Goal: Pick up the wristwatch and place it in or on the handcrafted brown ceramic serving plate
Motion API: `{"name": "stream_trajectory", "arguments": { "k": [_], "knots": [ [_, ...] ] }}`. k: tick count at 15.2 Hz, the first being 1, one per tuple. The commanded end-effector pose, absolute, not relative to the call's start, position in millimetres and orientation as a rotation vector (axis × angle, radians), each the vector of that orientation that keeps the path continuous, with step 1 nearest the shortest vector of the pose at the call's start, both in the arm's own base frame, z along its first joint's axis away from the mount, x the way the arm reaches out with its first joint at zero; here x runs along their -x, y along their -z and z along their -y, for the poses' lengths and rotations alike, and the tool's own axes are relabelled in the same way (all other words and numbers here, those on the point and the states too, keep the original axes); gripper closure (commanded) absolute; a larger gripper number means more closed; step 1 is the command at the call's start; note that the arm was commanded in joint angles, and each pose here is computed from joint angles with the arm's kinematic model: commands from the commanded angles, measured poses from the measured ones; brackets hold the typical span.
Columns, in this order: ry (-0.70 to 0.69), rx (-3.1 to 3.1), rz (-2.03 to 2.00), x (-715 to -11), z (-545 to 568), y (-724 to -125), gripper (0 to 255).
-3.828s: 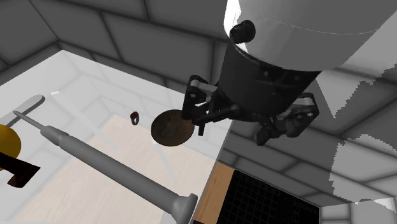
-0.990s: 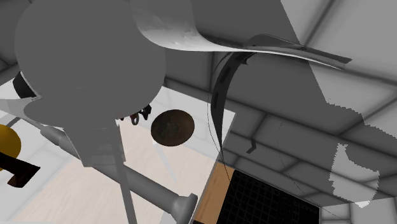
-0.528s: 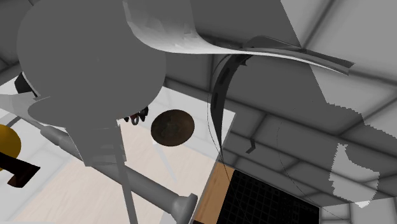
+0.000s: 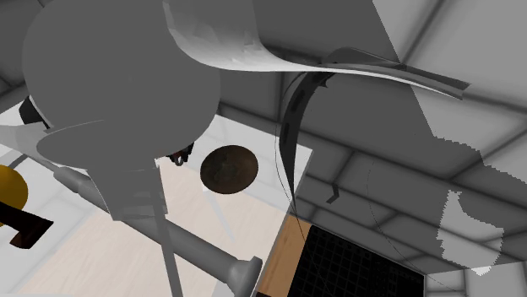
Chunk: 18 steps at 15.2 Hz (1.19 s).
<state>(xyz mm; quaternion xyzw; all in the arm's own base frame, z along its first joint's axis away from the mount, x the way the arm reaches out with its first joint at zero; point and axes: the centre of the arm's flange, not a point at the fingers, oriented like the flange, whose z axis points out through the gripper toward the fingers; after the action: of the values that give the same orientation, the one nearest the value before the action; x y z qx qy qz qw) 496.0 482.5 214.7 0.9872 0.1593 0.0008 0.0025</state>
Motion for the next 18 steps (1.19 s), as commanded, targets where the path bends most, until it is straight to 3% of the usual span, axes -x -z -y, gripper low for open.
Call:
{"name": "stream_trajectory", "arguments": {
  "k": [1,18],
  "knots": [
    [-0.002,-3.096,-0.499,-496.0,-482.3,-214.4,255],
    [-0.002,-3.096,-0.499,-496.0,-482.3,-304.2,255]
  ]
}}
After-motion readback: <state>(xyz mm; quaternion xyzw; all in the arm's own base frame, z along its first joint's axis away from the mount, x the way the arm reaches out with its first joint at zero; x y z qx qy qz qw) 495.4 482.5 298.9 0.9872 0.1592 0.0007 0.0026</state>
